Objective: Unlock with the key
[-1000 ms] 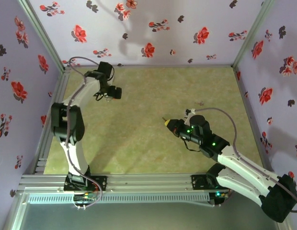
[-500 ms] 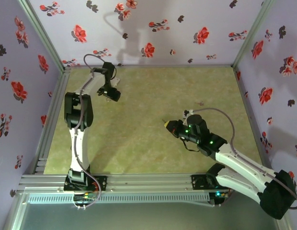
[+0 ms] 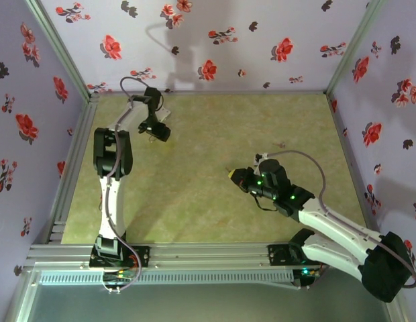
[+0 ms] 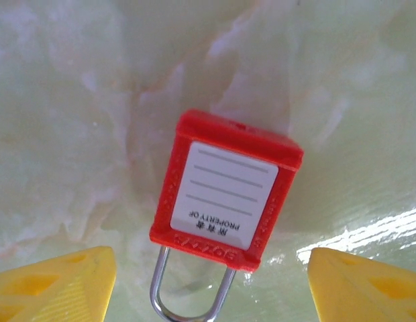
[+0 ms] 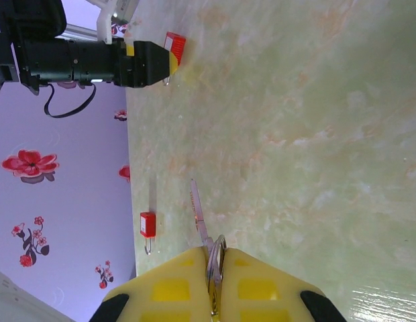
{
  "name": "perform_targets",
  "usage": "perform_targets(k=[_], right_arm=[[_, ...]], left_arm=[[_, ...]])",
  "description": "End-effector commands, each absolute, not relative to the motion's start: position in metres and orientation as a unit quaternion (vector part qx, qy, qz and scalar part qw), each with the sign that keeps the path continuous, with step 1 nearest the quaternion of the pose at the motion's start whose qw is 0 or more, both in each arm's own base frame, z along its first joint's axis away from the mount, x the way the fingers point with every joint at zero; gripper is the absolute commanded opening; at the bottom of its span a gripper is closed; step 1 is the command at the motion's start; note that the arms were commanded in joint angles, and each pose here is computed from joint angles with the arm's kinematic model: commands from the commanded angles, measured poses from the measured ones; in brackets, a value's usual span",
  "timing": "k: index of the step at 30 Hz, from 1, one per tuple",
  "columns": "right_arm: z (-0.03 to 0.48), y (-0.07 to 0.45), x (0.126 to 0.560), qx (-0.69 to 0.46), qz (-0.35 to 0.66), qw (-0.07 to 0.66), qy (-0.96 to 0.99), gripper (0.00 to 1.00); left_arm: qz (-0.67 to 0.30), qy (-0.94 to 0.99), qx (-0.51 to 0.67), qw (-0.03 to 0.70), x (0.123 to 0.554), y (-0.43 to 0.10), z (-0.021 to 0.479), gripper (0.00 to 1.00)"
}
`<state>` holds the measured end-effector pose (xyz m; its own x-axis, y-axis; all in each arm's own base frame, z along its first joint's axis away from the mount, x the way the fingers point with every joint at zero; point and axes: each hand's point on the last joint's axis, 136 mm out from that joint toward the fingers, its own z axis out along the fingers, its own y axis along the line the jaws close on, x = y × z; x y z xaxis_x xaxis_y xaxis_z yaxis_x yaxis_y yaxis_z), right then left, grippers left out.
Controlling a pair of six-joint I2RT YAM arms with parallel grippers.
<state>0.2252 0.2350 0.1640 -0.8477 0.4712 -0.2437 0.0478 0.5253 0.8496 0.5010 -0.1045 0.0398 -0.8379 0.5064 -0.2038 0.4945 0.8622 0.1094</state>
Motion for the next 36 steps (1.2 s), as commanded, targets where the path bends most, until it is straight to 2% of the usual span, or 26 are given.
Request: perform_targets(k=[1,18,28,31,36], right_arm=[[0.186,0.241,0.231,0.148,0.489,0.242,0.825,0.00],[0.187,0.241,0.231,0.150,0.491,0.244,0.823,0.00],[0.191,0.242,0.233,0.147,0.493,0.248,0.821,0.00],[0.190,0.240,0.232,0.146,0.484,0.249,0.826,0.00],[0.191,0.227,0.230,0.128,0.448,0.249,0.849,0.00]], left_arm=[[0.017,0.958,0.264,0.108,0.507,-0.104,0.032,0.72],[0.003,0.961,0.257,0.101,0.512,-0.109,0.020,0.59],[-0.015,0.962,0.258,0.089,0.503,-0.114,0.015,0.39],[-0.024,0.960,0.259,0.107,0.501,-0.118,0.027,0.31],[-0.058,0.936,0.294,0.186,0.488,-0.146,0.071,0.28]])
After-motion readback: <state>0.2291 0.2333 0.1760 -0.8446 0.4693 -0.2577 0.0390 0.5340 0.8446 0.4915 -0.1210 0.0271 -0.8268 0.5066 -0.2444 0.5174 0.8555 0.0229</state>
